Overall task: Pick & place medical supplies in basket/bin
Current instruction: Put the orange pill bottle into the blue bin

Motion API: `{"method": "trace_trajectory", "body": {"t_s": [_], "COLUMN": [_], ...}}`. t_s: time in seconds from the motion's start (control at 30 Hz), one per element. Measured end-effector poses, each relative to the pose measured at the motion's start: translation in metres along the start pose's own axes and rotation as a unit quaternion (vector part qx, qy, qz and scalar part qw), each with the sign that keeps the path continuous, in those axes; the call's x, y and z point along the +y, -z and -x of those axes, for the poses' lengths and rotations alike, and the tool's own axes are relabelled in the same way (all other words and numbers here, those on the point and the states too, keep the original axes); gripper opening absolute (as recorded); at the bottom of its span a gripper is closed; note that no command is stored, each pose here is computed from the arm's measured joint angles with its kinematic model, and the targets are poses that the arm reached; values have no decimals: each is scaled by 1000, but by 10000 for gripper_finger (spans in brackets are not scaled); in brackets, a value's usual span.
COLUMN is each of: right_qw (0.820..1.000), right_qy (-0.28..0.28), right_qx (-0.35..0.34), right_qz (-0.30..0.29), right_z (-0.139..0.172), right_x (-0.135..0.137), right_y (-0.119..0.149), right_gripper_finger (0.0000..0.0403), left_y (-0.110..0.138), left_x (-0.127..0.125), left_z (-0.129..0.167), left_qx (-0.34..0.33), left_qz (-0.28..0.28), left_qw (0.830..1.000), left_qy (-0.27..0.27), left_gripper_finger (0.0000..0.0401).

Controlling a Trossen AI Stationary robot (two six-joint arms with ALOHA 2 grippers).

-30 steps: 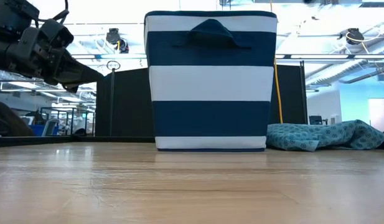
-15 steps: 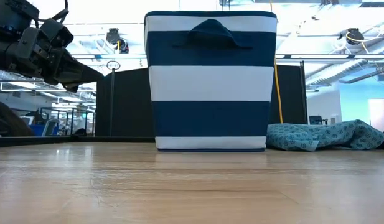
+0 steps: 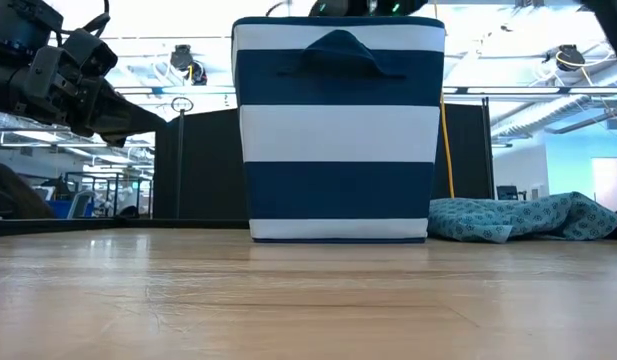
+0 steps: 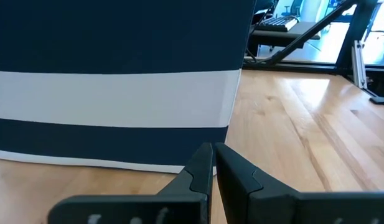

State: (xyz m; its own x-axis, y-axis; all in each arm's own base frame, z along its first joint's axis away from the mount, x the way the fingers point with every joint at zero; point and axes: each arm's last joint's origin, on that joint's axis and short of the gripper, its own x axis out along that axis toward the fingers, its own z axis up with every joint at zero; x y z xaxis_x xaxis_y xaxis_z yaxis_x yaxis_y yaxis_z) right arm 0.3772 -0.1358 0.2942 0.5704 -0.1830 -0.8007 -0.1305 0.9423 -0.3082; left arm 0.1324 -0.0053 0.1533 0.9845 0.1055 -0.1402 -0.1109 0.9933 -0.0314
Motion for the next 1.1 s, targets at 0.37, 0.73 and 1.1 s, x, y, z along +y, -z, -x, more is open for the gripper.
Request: {"method": "trace_trajectory", "body": {"t_s": [0.37, 0.73, 1.1], "right_qw": [983, 973, 979], "right_qy": [-171, -207, -182], "right_qx": [44, 92, 81], "right_qz": [-42, -38, -40], "right_z": [-94, -141, -137], "right_x": [5, 20, 17], "right_y": [35, 53, 49], "right_gripper_finger": [166, 166, 225], "left_y": [2, 3, 3], "left_x": [0, 0, 0], "left_z": [0, 0, 0], "left_qx": [13, 15, 15], "left_qz": [1, 3, 10], "left_qw": [1000, 1000, 1000], "left_qy": [-1, -1, 0], "left_gripper_finger": [21, 21, 21]}}
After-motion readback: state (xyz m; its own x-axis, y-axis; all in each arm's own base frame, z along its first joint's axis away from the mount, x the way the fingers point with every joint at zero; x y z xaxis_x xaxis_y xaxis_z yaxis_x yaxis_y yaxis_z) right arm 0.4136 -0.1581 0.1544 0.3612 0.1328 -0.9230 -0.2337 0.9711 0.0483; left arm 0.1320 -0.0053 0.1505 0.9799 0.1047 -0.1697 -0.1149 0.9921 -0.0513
